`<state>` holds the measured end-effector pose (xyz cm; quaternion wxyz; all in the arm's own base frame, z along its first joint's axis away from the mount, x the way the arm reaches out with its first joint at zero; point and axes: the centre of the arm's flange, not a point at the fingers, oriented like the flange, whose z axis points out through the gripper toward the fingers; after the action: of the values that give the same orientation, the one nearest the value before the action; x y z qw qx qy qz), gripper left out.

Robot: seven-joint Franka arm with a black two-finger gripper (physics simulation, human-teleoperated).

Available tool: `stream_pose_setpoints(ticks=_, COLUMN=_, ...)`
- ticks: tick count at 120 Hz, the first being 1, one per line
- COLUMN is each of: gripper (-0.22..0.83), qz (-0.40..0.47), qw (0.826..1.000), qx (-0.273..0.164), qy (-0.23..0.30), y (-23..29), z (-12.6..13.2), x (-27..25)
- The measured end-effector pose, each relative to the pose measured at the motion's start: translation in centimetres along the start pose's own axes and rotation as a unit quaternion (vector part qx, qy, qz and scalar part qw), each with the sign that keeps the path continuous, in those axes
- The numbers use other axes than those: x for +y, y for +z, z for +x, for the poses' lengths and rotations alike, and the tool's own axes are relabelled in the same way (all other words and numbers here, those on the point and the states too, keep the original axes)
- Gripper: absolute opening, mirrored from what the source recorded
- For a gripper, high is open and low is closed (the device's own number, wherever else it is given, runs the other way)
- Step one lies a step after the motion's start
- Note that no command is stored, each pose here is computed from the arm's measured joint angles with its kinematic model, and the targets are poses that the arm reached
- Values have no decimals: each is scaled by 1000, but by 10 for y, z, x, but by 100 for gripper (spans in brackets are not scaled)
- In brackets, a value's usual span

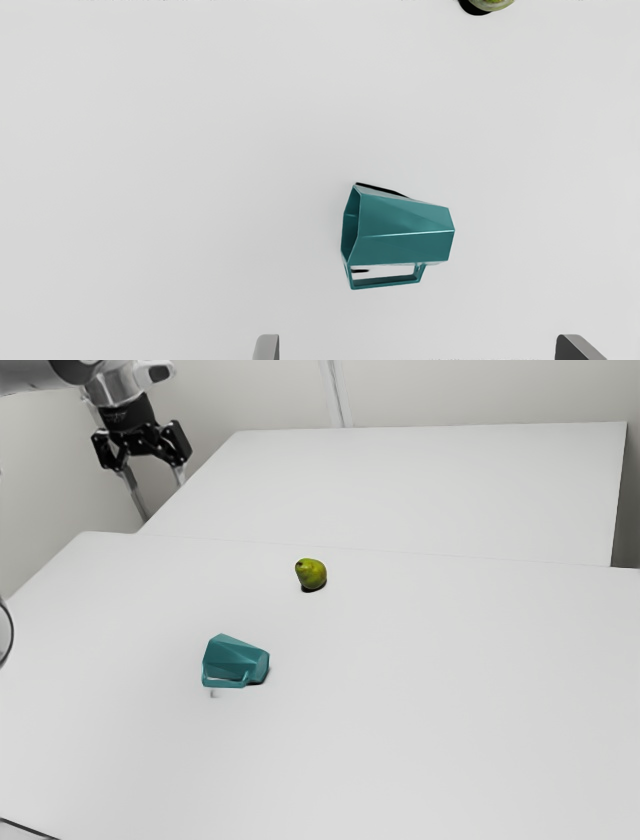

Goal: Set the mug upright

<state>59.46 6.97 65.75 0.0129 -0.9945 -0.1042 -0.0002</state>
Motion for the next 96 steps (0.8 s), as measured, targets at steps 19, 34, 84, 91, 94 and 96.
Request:
stream_pose_setpoints(ticks=19, gripper=62, qz=-20, qw=1000, qx=12, qy=9, y=-3, z=-5, x=3)
stream_pose_setpoints(ticks=34, gripper=61, qz=-122, qw=991, qx=-39, qy=-39, y=68, z=-1, x=-47)
stream_pose_setpoints(ticks=84, gripper=61, qz=-404, qw=907, qx=-98, qy=-71, y=284, z=-73, x=-117)
stream_pose_setpoints(ticks=91, gripper=62, qz=-422, qw=899, qx=-90, qy=-71, y=301, z=-73, x=-123)
stream_pose_setpoints(ticks=94, gripper=62, qz=-429, qw=896, qx=-86, qy=-69, y=308, z=-72, x=-124)
stream_pose_setpoints(ticks=96, gripper=62, qz=-434, qw=894, qx=-83, qy=-67, y=311, z=-71, x=-124)
